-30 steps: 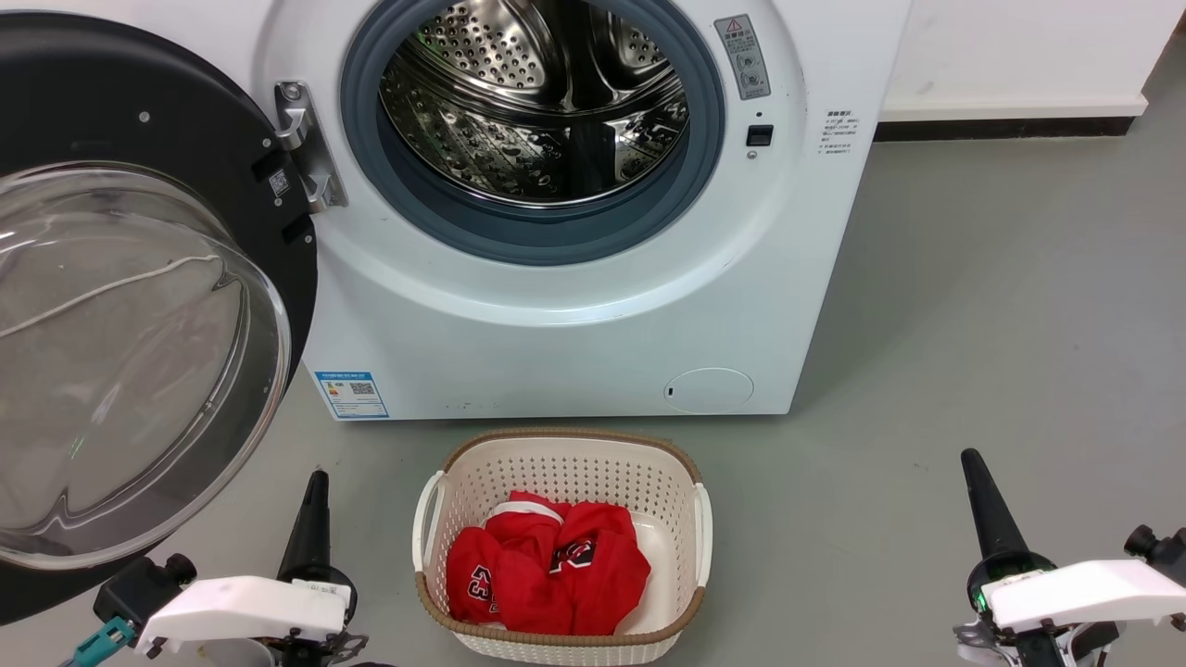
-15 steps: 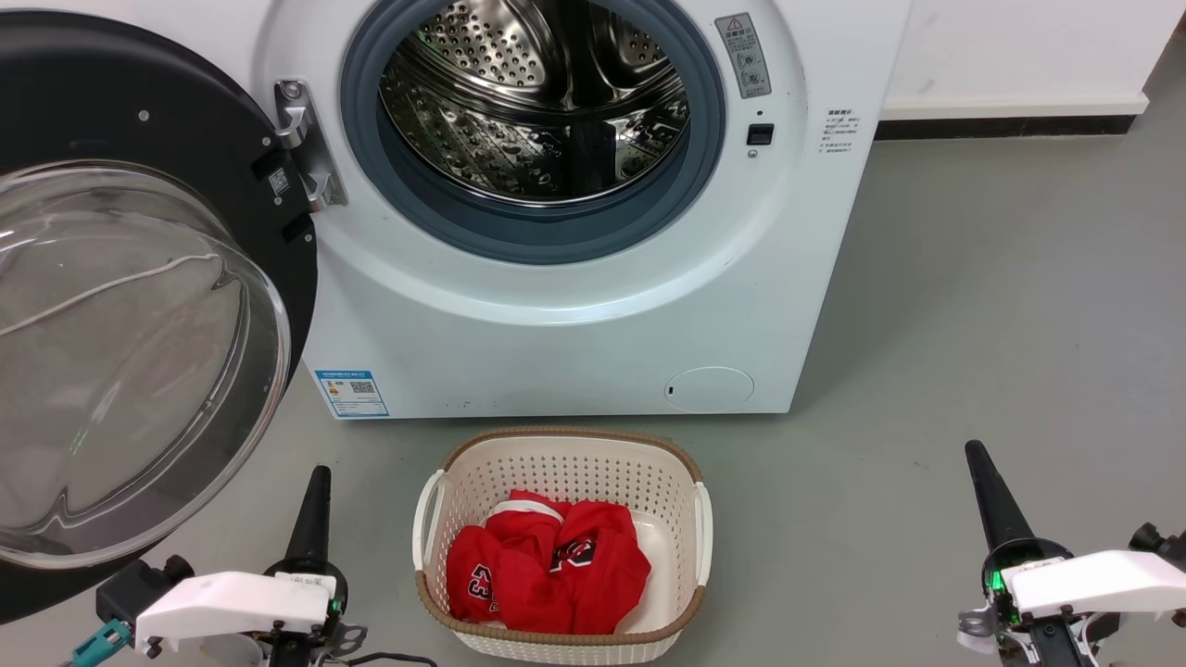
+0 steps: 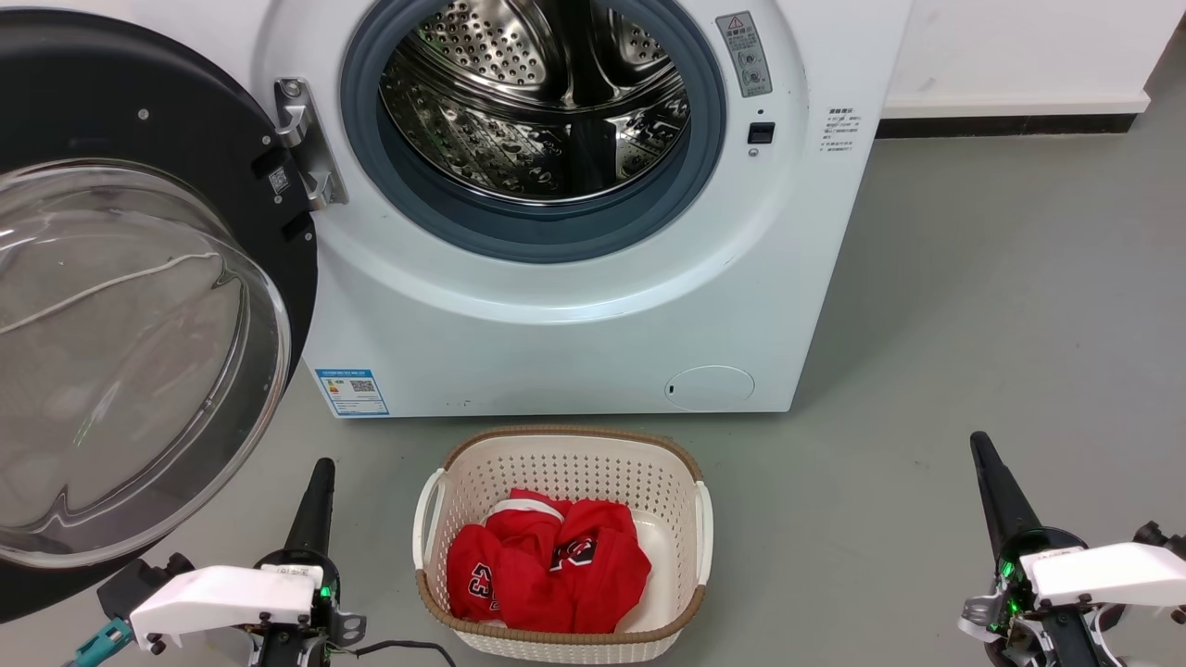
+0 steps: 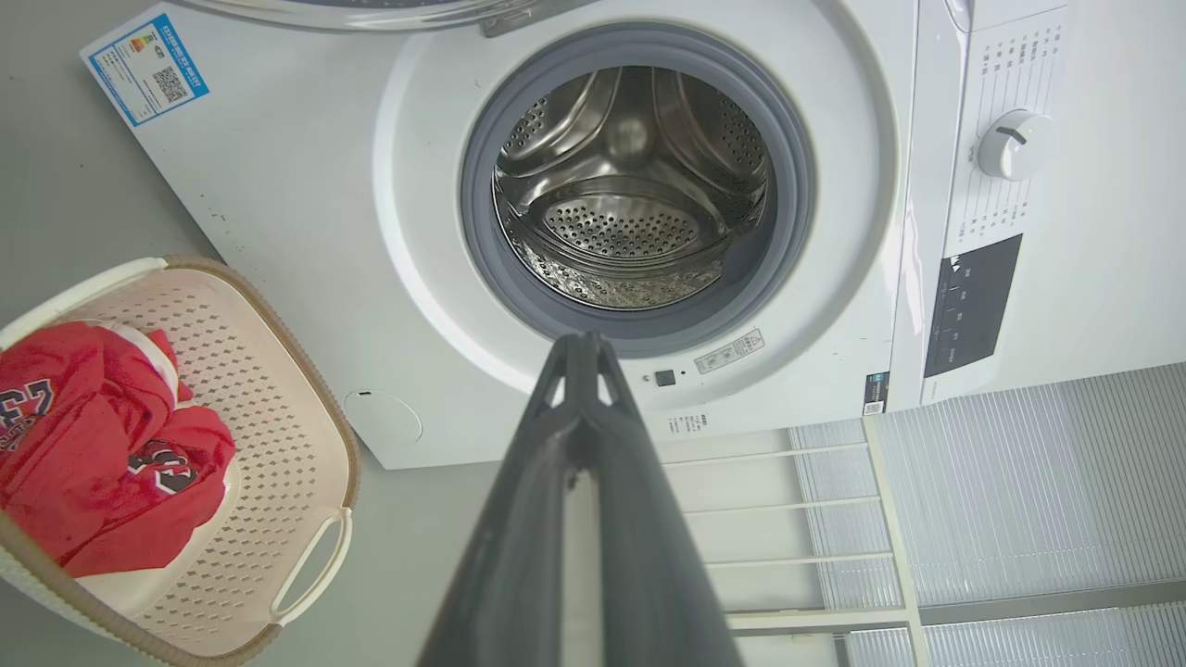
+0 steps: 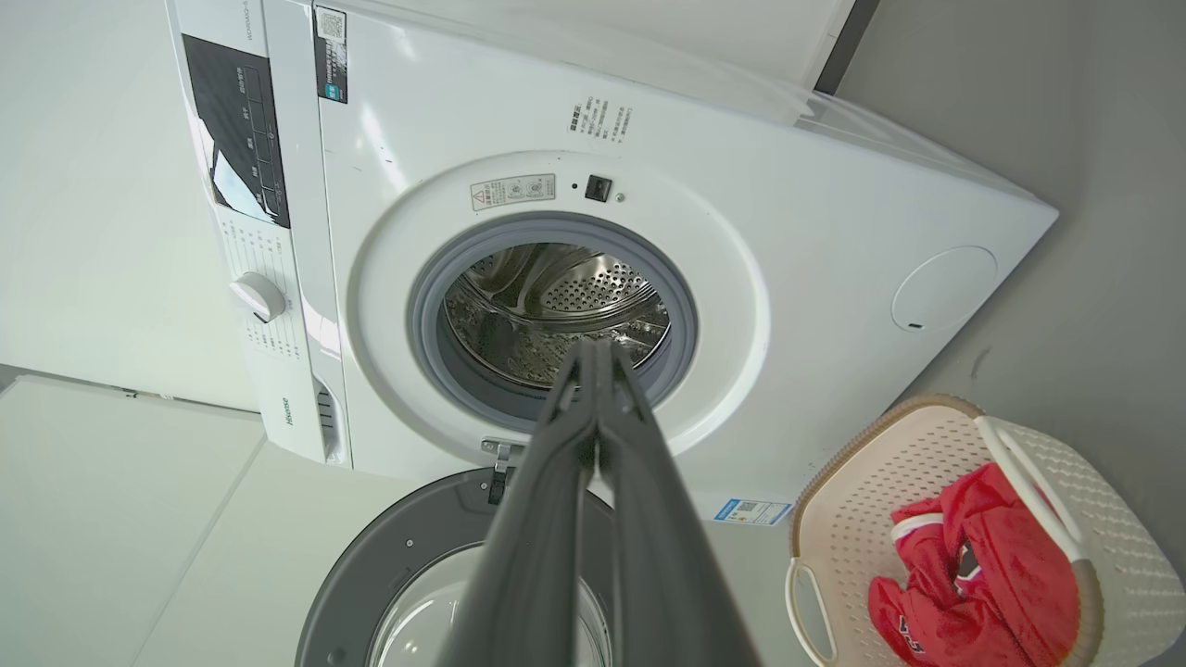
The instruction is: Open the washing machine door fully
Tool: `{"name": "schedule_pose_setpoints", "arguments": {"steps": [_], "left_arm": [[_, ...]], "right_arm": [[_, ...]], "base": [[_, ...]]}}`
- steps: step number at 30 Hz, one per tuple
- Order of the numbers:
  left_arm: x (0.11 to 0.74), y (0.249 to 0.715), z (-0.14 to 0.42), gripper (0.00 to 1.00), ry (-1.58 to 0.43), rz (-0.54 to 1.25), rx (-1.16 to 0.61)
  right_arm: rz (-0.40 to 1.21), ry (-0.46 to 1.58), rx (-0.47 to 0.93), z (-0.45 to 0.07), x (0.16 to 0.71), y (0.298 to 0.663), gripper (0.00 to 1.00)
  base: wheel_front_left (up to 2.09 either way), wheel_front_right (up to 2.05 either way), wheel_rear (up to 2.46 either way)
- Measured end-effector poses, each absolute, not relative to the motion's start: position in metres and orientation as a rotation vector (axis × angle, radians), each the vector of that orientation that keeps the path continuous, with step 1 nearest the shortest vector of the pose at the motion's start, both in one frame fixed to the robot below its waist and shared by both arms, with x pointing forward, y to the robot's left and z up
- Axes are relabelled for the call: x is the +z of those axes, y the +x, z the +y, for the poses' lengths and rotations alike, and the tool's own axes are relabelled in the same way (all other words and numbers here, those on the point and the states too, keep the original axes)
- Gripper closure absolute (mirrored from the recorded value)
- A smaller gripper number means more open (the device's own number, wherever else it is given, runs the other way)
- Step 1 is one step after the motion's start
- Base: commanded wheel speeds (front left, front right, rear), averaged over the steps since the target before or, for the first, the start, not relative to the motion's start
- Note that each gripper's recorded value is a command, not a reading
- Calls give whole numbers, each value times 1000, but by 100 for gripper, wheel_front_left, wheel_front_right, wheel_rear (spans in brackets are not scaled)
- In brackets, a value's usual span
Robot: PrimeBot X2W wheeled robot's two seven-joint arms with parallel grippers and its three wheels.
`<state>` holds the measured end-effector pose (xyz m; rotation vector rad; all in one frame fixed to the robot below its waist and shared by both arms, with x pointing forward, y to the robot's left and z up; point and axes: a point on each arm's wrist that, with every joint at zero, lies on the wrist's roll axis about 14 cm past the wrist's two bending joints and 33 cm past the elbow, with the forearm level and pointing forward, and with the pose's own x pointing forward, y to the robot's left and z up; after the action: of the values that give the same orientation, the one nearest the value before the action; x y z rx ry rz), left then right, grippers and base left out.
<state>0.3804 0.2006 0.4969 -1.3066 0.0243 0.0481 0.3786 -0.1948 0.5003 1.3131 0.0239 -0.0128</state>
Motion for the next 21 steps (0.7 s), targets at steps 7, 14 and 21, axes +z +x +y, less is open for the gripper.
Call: {"name": "schedule_pose_setpoints", "arguments": {"steps": [7,14,21], "left_arm": [[498,382,200,100,-1359,23,43],[500,384,200,100,-1415,19,33],[501,385,200,100,-1476,18,26]], "right_arm": [[24,1362,-16,-196,500,379,100],[20,1416,-15,-197,501,382,100],[16,1475,-12,-198,502,384,100]], "base": [[0,0,0],[0,0,0],[0,0,0]]}}
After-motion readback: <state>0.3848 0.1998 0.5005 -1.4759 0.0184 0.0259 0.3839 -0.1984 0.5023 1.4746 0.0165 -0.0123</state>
